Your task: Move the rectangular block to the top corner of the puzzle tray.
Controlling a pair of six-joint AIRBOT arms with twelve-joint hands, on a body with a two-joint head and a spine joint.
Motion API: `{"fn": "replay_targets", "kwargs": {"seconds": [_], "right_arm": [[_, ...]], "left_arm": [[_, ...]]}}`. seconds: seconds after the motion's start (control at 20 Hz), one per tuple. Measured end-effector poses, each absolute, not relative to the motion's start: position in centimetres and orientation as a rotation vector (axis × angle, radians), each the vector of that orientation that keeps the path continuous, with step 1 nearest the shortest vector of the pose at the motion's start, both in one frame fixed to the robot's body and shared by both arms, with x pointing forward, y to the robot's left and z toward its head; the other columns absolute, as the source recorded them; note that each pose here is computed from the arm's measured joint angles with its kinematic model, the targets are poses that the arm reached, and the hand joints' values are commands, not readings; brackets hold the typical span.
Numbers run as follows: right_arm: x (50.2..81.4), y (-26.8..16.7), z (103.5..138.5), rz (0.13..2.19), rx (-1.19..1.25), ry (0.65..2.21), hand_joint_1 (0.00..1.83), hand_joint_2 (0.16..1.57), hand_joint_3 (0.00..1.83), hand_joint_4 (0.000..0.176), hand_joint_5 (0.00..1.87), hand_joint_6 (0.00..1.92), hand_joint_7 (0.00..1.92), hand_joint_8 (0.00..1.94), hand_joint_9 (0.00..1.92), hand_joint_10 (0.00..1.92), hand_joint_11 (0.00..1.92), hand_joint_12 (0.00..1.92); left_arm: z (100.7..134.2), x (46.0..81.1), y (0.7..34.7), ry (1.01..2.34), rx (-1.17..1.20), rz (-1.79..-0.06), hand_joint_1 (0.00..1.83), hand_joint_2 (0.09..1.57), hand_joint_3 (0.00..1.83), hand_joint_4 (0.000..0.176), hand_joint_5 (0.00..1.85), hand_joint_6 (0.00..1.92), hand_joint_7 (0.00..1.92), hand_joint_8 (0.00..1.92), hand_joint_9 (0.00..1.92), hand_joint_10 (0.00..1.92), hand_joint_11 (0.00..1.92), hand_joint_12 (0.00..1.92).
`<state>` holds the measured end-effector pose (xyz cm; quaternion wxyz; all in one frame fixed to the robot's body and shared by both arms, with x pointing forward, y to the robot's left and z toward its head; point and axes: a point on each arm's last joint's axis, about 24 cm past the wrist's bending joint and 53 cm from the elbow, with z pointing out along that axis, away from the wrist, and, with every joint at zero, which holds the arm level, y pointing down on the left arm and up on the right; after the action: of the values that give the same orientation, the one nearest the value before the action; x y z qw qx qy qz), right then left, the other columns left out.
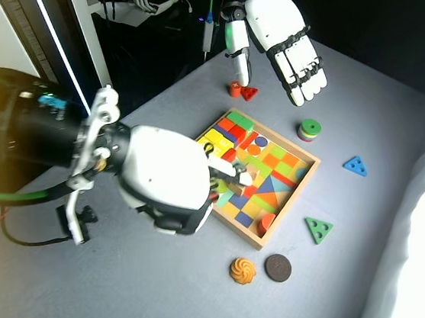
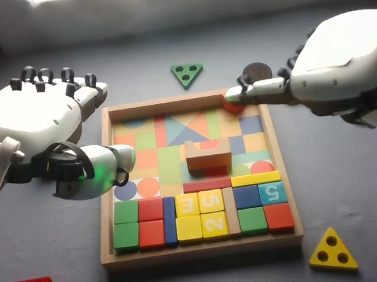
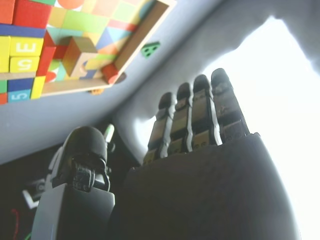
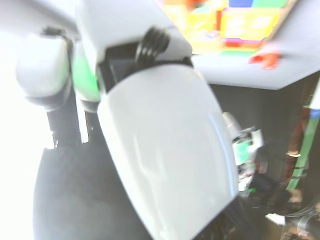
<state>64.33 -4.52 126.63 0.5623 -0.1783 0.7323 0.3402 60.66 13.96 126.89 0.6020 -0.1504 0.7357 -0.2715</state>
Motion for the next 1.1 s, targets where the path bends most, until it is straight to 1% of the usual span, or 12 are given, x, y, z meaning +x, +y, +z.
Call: {"fn": "replay_targets", "kwargs": {"seconds": [0.2, 0.25, 0.3, 0.4, 0.45, 0.5, 0.6, 0.7, 0.8, 0.95, 1.05, 1.1], "right_arm": [[64.0, -2.8, 125.7, 0.793, -0.484, 1.728, 1.83, 0.82, 0.68, 0.000, 0.00, 0.00, 1.32, 1.94, 1.38, 1.92, 1.45, 1.92], [63.9, -2.3, 125.3, 0.787, -0.503, 1.732, 1.83, 0.82, 0.68, 0.000, 0.00, 0.00, 1.29, 1.94, 1.36, 1.92, 1.41, 1.92], [64.0, -1.9, 125.2, 0.787, -0.512, 1.734, 1.83, 0.81, 0.66, 0.000, 0.00, 0.00, 1.26, 1.94, 1.33, 1.92, 1.35, 1.92], [64.2, -1.0, 124.6, 0.793, -0.528, 1.741, 1.83, 0.86, 0.53, 0.000, 0.01, 0.00, 1.25, 1.94, 1.30, 1.92, 1.31, 1.92], [64.4, -0.6, 124.3, 0.793, -0.532, 1.747, 1.83, 0.87, 0.51, 0.000, 0.06, 0.02, 1.19, 1.94, 1.27, 1.92, 1.28, 1.92], [64.6, -0.4, 124.0, 0.792, -0.534, 1.751, 1.83, 0.87, 0.50, 0.000, 0.04, 0.01, 1.22, 1.94, 1.28, 1.92, 1.26, 1.92], [65.2, 0.0, 123.7, 0.787, -0.535, 1.758, 1.83, 0.88, 0.52, 0.000, 0.01, 0.00, 1.26, 1.94, 1.31, 1.92, 1.29, 1.92], [65.5, 0.3, 123.4, 0.790, -0.538, 1.760, 1.83, 0.91, 0.47, 0.000, 0.00, 0.00, 1.25, 1.94, 1.32, 1.92, 1.30, 1.92], [65.5, 0.9, 123.0, 0.791, -0.548, 1.772, 1.83, 0.91, 0.47, 0.000, 0.00, 0.00, 1.27, 1.94, 1.34, 1.92, 1.34, 1.92], [66.0, 1.6, 123.0, 0.797, -0.546, 1.767, 1.83, 0.91, 0.47, 0.000, 0.00, 0.00, 1.28, 1.94, 1.34, 1.92, 1.35, 1.92], [66.6, 1.5, 122.8, 0.789, -0.540, 1.771, 1.83, 0.91, 0.47, 0.000, 0.02, 0.01, 1.28, 1.94, 1.33, 1.92, 1.30, 1.92], [66.9, 1.6, 122.6, 0.785, -0.539, 1.776, 1.83, 0.88, 0.47, 0.000, 0.02, 0.01, 1.33, 1.94, 1.38, 1.92, 1.42, 1.92]], "left_arm": [[126.9, 60.7, 13.9, 1.704, -0.349, -0.630, 0.00, 1.38, 0.00, 0.000, 0.01, 0.00, 0.00, 0.00, 0.00, 0.00, 0.00, 0.00], [126.9, 60.7, 13.9, 1.704, -0.348, -0.630, 0.00, 1.38, 0.00, 0.000, 0.03, 0.01, 0.00, 0.00, 0.00, 0.00, 0.00, 0.00], [126.9, 60.7, 14.0, 1.704, -0.349, -0.629, 0.00, 1.37, 0.00, 0.000, 0.02, 0.01, 0.00, 0.00, 0.00, 0.00, 0.00, 0.00], [126.9, 60.7, 14.0, 1.704, -0.349, -0.629, 0.00, 1.38, 0.00, 0.000, 0.03, 0.01, 0.00, 0.00, 0.00, 0.00, 0.00, 0.00], [126.9, 60.7, 14.0, 1.704, -0.349, -0.629, 0.00, 1.38, 0.00, 0.000, 0.04, 0.01, 0.00, 0.00, 0.00, 0.00, 0.00, 0.00], [126.9, 60.7, 14.0, 1.704, -0.349, -0.629, 0.00, 1.38, 0.00, 0.000, 0.07, 0.02, 0.04, 0.02, 0.02, 0.01, 0.01, 0.01], [126.9, 60.7, 14.0, 1.704, -0.349, -0.629, 0.00, 1.37, 0.00, 0.000, 0.03, 0.00, 0.01, 0.00, 0.00, 0.00, 0.00, 0.00], [126.7, 60.6, 14.0, 1.709, -0.349, -0.627, 0.00, 1.37, 0.00, 0.000, 0.06, 0.01, 0.02, 0.01, 0.00, 0.00, 0.00, 0.00], [126.7, 60.6, 14.0, 1.708, -0.349, -0.626, 0.00, 1.37, 0.00, 0.000, 0.06, 0.01, 0.02, 0.01, 0.00, 0.00, 0.00, 0.00], [126.7, 60.7, 14.0, 1.709, -0.348, -0.625, 0.00, 1.37, 0.00, 0.000, 0.06, 0.01, 0.02, 0.00, 0.00, 0.00, 0.00, 0.00], [126.7, 60.7, 14.0, 1.709, -0.349, -0.624, 0.00, 1.37, 0.00, 0.000, 0.07, 0.01, 0.03, 0.01, 0.00, 0.00, 0.00, 0.00], [126.7, 60.7, 14.0, 1.709, -0.348, -0.625, 0.00, 1.37, 0.00, 0.000, 0.08, 0.02, 0.04, 0.01, 0.00, 0.00, 0.00, 0.00]]}}
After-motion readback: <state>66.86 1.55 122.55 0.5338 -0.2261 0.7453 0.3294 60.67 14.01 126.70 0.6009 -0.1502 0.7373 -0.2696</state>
